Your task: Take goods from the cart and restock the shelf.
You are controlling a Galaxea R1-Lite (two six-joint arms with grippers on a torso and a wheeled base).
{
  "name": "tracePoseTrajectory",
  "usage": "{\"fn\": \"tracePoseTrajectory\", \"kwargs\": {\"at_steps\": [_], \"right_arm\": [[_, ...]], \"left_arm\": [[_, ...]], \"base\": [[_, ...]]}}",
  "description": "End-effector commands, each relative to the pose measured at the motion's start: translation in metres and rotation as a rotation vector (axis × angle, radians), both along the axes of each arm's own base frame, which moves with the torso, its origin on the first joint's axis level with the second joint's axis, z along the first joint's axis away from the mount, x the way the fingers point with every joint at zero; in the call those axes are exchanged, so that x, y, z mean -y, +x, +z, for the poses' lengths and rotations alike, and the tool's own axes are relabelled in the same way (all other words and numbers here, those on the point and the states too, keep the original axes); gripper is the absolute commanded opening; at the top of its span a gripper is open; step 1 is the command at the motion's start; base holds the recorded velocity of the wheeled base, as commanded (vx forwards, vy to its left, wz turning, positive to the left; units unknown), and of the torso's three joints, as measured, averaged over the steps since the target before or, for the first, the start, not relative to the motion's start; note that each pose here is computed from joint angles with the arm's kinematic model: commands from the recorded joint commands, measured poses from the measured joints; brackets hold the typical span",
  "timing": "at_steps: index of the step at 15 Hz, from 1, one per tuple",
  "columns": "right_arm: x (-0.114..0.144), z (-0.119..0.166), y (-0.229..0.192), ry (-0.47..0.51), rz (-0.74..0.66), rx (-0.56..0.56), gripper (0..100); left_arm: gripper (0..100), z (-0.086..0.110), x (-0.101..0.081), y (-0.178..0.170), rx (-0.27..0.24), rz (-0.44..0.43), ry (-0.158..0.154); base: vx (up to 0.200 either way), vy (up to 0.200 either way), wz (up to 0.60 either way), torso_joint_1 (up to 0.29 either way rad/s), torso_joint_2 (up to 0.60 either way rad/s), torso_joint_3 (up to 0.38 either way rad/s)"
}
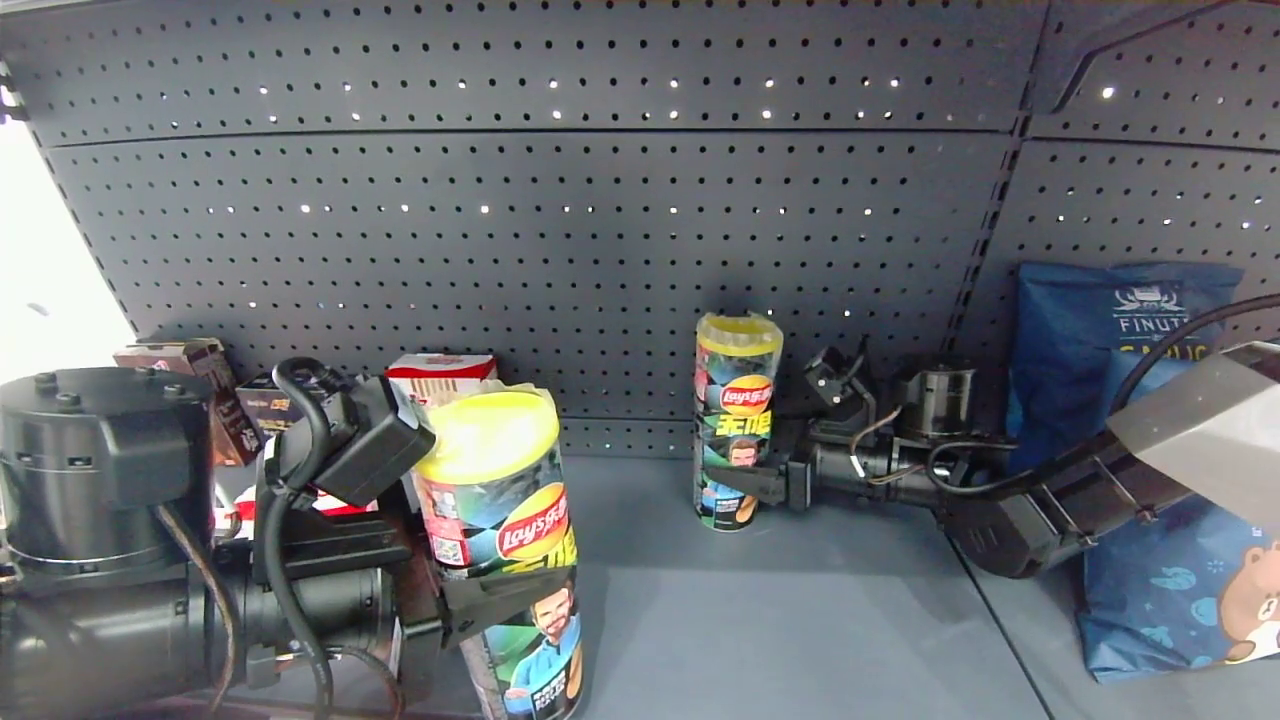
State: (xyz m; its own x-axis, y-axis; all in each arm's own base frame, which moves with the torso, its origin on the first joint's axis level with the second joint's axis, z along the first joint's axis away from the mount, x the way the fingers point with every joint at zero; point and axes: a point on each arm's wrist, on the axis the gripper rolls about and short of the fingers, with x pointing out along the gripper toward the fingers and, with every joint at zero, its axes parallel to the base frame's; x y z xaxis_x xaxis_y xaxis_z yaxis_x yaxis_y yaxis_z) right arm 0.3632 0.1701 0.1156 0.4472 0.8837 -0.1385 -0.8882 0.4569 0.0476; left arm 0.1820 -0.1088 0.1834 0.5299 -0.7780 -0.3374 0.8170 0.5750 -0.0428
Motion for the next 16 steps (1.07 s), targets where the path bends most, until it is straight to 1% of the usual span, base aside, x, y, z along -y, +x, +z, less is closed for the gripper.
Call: {"fn": "tracePoseTrajectory", "kwargs": {"at_steps": [1,4,5,10,12,13,14,16], "right_arm": [[-0.003,-0.003,0.004,0.000,0.002,-0.001,100],[-0.009,-0.007,0.009,0.002,0.016,0.002,100],[-0.012,-0.006,0.010,0.005,0.013,0.009,0],[-0.012,-0.002,0.005,0.008,0.018,0.015,0],[-0.007,0.011,-0.007,0.011,0.015,0.027,0],[-0.005,0.014,-0.014,0.009,0.010,0.026,0],[-0.008,0.018,-0.022,0.005,-0.013,0.037,0],[-0.015,0.027,-0.037,0.013,-0.067,0.071,0]], "left_arm": [[0,0.000,0.000,0.000,0.001,0.001,0.000],[0,0.001,0.000,0.000,0.005,-0.001,-0.003],[0,0.001,0.000,0.000,0.005,0.001,-0.002],[0,0.004,0.001,0.001,0.014,-0.002,-0.008],[0,0.006,0.002,0.003,0.031,-0.004,-0.022],[0,0.004,0.003,0.006,0.033,-0.004,-0.022],[0,0.006,0.004,0.008,0.046,-0.004,-0.031],[0,0.005,0.006,0.011,0.042,-0.004,-0.029]], "base": [[0.000,0.000,0.00,0.000,0.00,0.000],[0.000,0.000,0.00,0.000,0.00,0.000],[0.000,0.000,0.00,0.000,0.00,0.000],[0.000,0.000,0.00,0.000,0.00,0.000],[0.000,0.000,0.00,0.000,0.00,0.000],[0.000,0.000,0.00,0.000,0.00,0.000],[0.000,0.000,0.00,0.000,0.00,0.000],[0.000,0.000,0.00,0.000,0.00,0.000]]}}
